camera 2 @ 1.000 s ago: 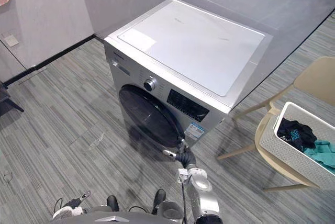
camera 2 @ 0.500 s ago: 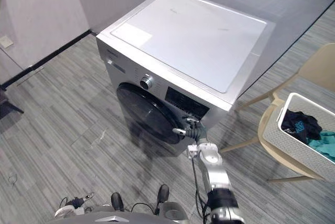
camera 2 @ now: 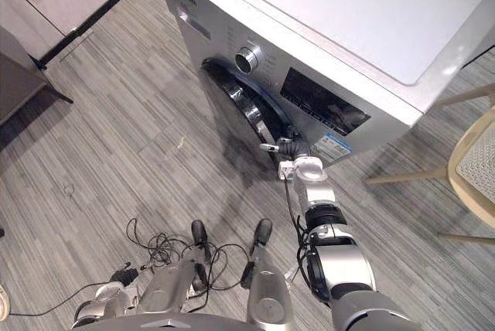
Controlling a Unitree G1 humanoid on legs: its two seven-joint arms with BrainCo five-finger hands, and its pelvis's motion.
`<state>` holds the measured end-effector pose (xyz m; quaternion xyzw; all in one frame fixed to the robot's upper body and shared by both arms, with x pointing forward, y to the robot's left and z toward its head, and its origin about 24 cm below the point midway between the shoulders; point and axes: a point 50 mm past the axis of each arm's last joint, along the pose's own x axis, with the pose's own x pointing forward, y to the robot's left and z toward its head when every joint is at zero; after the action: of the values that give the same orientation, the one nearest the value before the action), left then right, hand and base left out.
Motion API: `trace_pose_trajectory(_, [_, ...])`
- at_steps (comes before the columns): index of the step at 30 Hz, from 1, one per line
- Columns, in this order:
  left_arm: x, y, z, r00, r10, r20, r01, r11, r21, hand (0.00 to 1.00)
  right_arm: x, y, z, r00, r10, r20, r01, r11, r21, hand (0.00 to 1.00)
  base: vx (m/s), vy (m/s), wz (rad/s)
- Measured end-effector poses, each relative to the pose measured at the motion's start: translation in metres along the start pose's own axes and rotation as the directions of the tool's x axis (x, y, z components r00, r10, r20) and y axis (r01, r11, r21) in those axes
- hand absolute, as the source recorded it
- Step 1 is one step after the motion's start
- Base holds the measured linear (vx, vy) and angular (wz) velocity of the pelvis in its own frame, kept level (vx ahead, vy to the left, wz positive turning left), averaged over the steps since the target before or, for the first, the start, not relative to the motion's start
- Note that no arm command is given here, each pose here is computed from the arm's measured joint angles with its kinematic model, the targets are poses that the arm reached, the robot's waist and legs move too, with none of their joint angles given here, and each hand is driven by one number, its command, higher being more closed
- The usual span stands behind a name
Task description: Pick up the laundry basket with both hands and put the clothes into the washing machine.
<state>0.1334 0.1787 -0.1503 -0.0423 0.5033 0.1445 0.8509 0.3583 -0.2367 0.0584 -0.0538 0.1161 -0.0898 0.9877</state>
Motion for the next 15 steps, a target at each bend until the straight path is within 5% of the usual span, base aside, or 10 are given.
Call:
trace_pose_trajectory(6, [0.001,0.000,0.000,1.000,0.019,-0.005,-0.019,1.000,-0.018,0.00,-0.018,0.018,-0.024,0.999,0.034,-0.015,-0.034,0.998,-0.045,0.00,0.01,0.014,0.11])
trace_pose_trajectory(10, [0.001,0.002,-0.003,0.999,0.038,-0.032,-0.040,0.997,-0.060,0.00,-0.055,0.070,-0.058,0.958,0.282,-0.056,-0.284,0.958,-0.029,0.00,0.13,-0.001,0.13])
trace_pose_trajectory(15, [0.001,0.009,-0.004,0.996,0.071,-0.049,-0.075,0.993,-0.090,0.00,-0.105,0.140,-0.069,0.782,0.623,-0.016,-0.615,0.775,0.145,0.00,0.10,0.023,0.06])
